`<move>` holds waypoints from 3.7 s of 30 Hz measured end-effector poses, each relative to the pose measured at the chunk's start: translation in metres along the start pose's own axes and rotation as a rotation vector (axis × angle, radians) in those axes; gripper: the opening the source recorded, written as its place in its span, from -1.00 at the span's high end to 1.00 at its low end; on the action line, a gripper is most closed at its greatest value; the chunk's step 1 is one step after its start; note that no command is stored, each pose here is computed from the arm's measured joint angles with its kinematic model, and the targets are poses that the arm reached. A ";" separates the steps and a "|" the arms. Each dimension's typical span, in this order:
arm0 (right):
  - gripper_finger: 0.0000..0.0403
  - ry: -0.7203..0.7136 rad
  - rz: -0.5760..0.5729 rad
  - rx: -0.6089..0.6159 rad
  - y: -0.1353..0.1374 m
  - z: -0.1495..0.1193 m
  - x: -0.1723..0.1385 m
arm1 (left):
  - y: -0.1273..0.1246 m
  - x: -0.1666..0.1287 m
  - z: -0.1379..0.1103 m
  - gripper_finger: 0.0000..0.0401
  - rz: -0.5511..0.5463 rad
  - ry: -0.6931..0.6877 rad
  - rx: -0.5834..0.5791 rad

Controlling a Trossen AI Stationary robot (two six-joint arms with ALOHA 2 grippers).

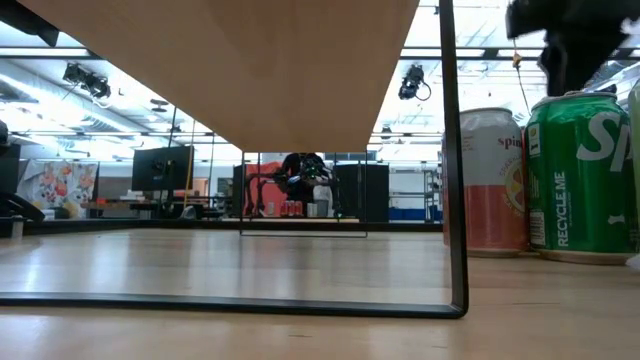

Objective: Place canned beverage on shelf
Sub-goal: Put the red soda can on the shelf

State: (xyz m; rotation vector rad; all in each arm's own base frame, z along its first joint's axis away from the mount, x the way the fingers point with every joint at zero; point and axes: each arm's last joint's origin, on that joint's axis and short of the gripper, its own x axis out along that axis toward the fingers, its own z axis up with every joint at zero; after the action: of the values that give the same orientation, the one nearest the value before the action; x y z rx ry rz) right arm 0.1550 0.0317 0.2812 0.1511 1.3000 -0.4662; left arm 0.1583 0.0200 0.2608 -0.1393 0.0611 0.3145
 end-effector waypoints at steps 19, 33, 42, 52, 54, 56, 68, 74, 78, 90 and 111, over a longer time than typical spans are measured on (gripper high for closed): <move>-0.98 0.139 -0.002 -0.210 0.018 0.022 0.034 | 0.000 0.000 0.000 -0.36 0.000 0.000 0.008; -0.97 0.181 0.066 -0.235 0.006 0.045 0.060 | 0.000 0.000 -0.003 -0.36 0.004 0.029 0.006; -0.91 0.190 0.152 -0.269 -0.002 0.043 0.082 | 0.000 0.000 -0.003 -0.36 0.004 0.031 0.007; -0.62 0.196 0.153 -0.323 -0.003 0.041 0.085 | 0.000 0.000 -0.003 -0.36 0.004 0.030 0.012; -0.59 0.196 0.153 -0.327 -0.003 0.041 0.085 | 0.000 0.000 -0.003 -0.36 0.004 0.030 0.011; -0.59 0.200 0.152 -0.328 -0.003 0.041 0.084 | 0.000 0.000 -0.003 -0.36 0.004 0.029 0.011; -0.62 0.158 0.103 -0.381 -0.007 0.056 0.055 | -0.001 0.000 0.002 -0.36 -0.029 -0.016 0.003; -0.62 0.120 0.109 -0.383 -0.010 0.066 0.037 | -0.001 0.000 0.002 -0.36 -0.029 -0.015 0.005; -0.62 0.102 0.081 -0.388 -0.013 0.071 0.025 | -0.001 0.000 0.002 -0.36 -0.029 -0.014 0.006; -0.62 0.018 0.079 -0.379 -0.014 0.091 -0.002 | -0.001 0.000 0.002 -0.36 -0.029 -0.014 0.007; -0.63 0.013 -0.041 -0.512 0.008 0.169 -0.050 | 0.000 0.000 -0.001 -0.36 -0.022 0.010 0.012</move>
State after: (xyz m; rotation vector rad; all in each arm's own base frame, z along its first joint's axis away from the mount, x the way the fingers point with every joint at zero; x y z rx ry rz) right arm 0.2996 -0.0100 0.3735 -0.3017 1.3977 -0.1556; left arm 0.1585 0.0198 0.2599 -0.1292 0.0716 0.2916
